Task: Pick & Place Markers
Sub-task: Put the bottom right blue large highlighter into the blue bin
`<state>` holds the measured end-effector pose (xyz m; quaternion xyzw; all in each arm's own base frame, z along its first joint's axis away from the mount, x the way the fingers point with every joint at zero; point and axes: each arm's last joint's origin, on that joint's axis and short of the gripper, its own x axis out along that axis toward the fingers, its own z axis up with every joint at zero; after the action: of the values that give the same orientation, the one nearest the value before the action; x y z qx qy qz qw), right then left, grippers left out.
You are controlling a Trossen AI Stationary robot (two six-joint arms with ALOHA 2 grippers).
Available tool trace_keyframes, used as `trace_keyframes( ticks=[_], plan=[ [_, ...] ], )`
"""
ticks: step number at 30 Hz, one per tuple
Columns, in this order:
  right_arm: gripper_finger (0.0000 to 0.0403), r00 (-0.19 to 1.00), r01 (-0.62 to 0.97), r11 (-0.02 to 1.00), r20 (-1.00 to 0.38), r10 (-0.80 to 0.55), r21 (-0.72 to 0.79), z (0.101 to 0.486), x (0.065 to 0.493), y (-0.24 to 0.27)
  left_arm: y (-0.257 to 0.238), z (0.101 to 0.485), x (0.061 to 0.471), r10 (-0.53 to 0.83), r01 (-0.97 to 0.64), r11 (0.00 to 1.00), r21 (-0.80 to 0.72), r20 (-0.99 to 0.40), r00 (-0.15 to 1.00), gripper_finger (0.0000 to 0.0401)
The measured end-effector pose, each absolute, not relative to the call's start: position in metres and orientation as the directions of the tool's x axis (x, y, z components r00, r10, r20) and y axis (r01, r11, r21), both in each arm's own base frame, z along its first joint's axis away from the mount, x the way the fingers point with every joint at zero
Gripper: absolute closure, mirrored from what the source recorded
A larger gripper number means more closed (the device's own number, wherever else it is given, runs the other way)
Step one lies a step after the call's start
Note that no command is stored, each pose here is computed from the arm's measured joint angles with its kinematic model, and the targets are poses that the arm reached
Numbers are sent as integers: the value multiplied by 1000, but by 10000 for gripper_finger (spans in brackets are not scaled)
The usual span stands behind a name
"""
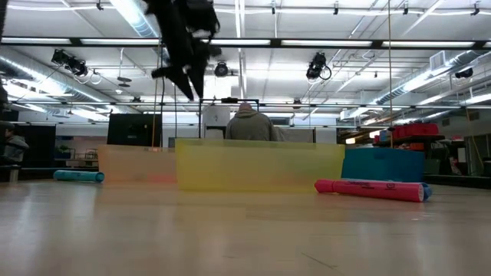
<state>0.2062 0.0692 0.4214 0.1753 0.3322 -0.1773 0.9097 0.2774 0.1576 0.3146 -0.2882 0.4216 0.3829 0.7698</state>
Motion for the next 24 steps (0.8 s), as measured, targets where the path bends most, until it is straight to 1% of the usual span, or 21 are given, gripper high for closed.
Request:
trace_keyframes(
  ticks=[3, 7, 9, 11, 14, 17, 21, 24],
  plan=[
    [167, 708, 450, 870, -675, -210, 202, 421, 205, 69, 131, 338, 263, 348, -795, 595, -122, -852, 392, 269],
    [167, 704, 471, 855, -677, -214, 219, 420, 206, 67, 100, 357, 249, 354, -746, 658, -100, -834, 424, 278],
    [167, 692, 497, 833, -690, -211, 244, 420, 206, 63, 87, 363, 245, 340, -717, 690, -104, -827, 447, 282],
    [167, 664, 551, 788, -716, -215, 275, 418, 206, 56, 75, 366, 245, 321, -684, 722, -104, -826, 464, 284],
    [167, 586, 684, 663, -770, -252, 304, 411, 207, 45, 60, 366, 248, 291, -623, 777, -87, -828, 479, 284],
    [167, 478, 814, 496, -833, -278, 302, 401, 208, 38, 48, 364, 253, 266, -552, 832, -56, -833, 485, 284],
    [167, 342, 917, 292, -912, -226, 271, 377, 211, 36, 36, 362, 257, 243, -504, 863, -47, -835, 493, 284],
    [167, 286, 950, 182, -942, -176, 255, 353, 215, 39, 30, 361, 258, 230, -460, 887, -27, -840, 492, 284]
  ],
)
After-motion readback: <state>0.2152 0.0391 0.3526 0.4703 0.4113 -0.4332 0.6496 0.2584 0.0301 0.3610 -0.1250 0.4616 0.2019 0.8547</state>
